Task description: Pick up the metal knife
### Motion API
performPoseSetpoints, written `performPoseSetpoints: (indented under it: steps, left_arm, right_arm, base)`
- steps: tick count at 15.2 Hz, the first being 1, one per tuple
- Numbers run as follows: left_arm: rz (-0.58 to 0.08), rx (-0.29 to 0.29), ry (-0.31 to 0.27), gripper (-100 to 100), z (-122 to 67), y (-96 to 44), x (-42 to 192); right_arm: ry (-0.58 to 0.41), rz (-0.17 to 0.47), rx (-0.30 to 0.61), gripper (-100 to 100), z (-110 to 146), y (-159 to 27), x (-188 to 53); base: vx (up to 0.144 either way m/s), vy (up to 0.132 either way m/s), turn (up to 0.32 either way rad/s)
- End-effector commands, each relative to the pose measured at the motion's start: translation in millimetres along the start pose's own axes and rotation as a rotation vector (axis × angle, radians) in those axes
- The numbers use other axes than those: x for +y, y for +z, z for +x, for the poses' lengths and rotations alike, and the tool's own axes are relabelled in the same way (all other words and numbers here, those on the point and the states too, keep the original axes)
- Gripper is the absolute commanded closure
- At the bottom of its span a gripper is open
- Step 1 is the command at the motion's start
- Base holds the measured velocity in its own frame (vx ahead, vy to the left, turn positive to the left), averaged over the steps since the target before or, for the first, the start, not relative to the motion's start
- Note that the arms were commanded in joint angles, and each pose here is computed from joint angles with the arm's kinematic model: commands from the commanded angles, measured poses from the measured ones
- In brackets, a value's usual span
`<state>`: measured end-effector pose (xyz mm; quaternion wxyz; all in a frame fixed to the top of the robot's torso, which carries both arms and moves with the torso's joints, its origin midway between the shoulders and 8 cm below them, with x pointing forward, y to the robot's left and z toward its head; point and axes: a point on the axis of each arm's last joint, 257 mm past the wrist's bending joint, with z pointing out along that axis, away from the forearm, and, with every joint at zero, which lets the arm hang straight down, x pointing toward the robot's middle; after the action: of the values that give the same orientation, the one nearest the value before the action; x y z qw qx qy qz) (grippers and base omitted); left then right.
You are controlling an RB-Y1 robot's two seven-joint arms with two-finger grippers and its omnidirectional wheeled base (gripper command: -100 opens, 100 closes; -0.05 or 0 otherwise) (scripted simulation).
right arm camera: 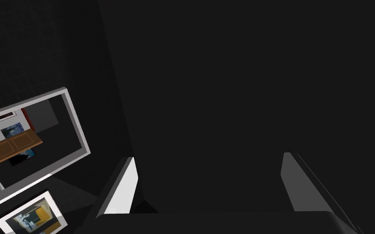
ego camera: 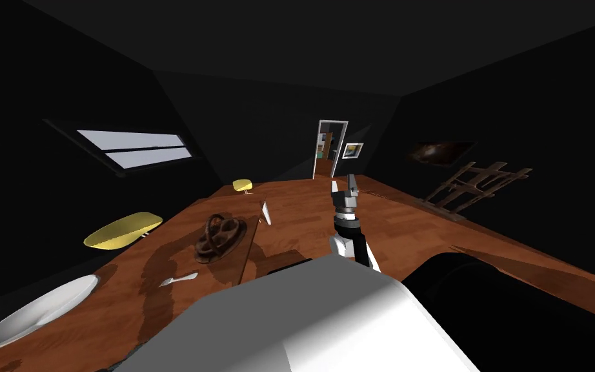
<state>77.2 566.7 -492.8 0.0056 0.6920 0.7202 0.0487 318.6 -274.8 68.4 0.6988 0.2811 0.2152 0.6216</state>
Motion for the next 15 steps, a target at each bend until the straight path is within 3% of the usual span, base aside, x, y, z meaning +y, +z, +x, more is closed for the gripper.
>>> performPoseSetpoints:
  steps: [1, 2, 6, 7, 8, 12, 15]
  left_arm:
    - [0.026, 0.024, 0.032, -100, 8.8, -0.5, -14]
    - [0.012, 0.012, 0.015, -100, 5.1, -0.1, -6]
    - [0.010, 0.017, -0.003, -100, -0.7, 19.7, -24]
    - [0.012, 0.015, 0.001, -100, 0.4, 15.0, -19]
    - [0.011, 0.016, 0.001, 100, 0.3, 16.2, -19]
    - [0.013, 0.016, 0.002, 100, 0.6, 16.0, -20]
    - [0.015, 0.014, 0.020, 100, 6.3, -0.1, -7]
  right_arm:
    - [0.000, 0.000, 0.000, 0, 0, 0.0, 0]
    - [0.000, 0.000, 0.000, 0, 0, 0.0, 0]
    - [0.000, 0.000, 0.000, 0, 0, 0.0, 0]
    - [0.000, 0.000, 0.000, 0, 0, 0.0, 0]
    - [0.000, 0.000, 0.000, 0, 0, 0.0, 0]
    - [0.000, 0.000, 0.000, 0, 0, 0.0, 0]
    - [0.000, 0.000, 0.000, 0, 0, 0.0, 0]
  base:
    - [0.029, 0.037, -0.136]
    - [0.016, 0.024, -0.044]
    - [0.009, 0.027, -0.075]
    - [0.006, 0.017, -0.029]
    - [0.002, 0.007, -0.001]
    - [-0.001, 0.001, 0.004]
    - [-0.007, -0.028, 0.099]
